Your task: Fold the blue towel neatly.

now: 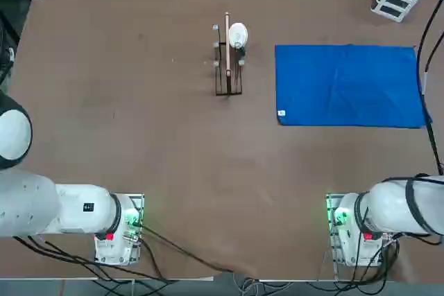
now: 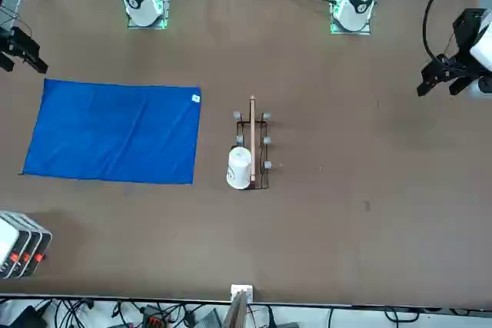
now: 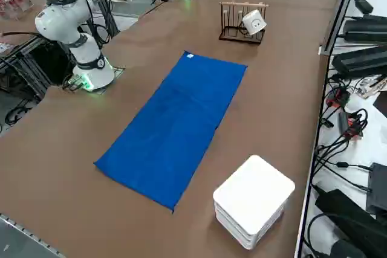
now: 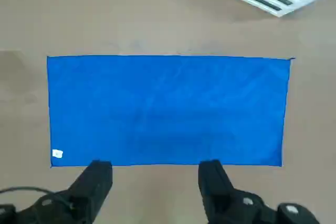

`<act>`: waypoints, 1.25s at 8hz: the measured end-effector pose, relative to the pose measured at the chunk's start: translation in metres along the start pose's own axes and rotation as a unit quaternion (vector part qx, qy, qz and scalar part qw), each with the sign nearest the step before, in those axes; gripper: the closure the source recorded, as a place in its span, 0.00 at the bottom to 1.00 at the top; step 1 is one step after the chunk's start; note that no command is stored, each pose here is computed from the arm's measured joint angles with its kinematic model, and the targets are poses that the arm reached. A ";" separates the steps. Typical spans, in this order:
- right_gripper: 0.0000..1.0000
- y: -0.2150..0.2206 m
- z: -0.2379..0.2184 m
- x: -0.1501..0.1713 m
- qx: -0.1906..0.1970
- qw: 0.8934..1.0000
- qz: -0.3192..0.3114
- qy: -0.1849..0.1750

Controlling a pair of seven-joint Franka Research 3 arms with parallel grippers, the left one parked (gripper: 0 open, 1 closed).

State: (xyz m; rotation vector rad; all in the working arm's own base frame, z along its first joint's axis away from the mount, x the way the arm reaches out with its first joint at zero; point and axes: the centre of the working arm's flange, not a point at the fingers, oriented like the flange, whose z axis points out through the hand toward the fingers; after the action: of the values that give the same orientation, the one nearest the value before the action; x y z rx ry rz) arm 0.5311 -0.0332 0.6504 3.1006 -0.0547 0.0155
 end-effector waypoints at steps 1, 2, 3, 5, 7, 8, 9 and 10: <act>0.00 -0.001 0.000 0.000 0.000 1.000 -0.001 0.001; 0.00 -0.001 0.000 0.000 0.000 1.000 -0.001 0.001; 0.00 0.001 0.002 0.000 0.000 1.000 0.001 -0.003; 0.00 0.028 0.029 0.001 -0.007 0.999 0.026 -0.026; 0.00 0.096 0.083 -0.003 -0.006 0.995 0.087 -0.047; 0.00 0.137 0.114 -0.013 -0.004 0.991 0.123 -0.054; 0.00 0.176 0.144 -0.028 -0.002 0.985 0.160 -0.061; 0.00 0.210 0.170 -0.046 0.001 0.979 0.194 -0.064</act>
State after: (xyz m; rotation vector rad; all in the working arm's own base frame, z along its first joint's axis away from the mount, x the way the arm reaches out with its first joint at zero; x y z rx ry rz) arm 0.4791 -0.2480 0.4885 3.0322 -0.6592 -0.1711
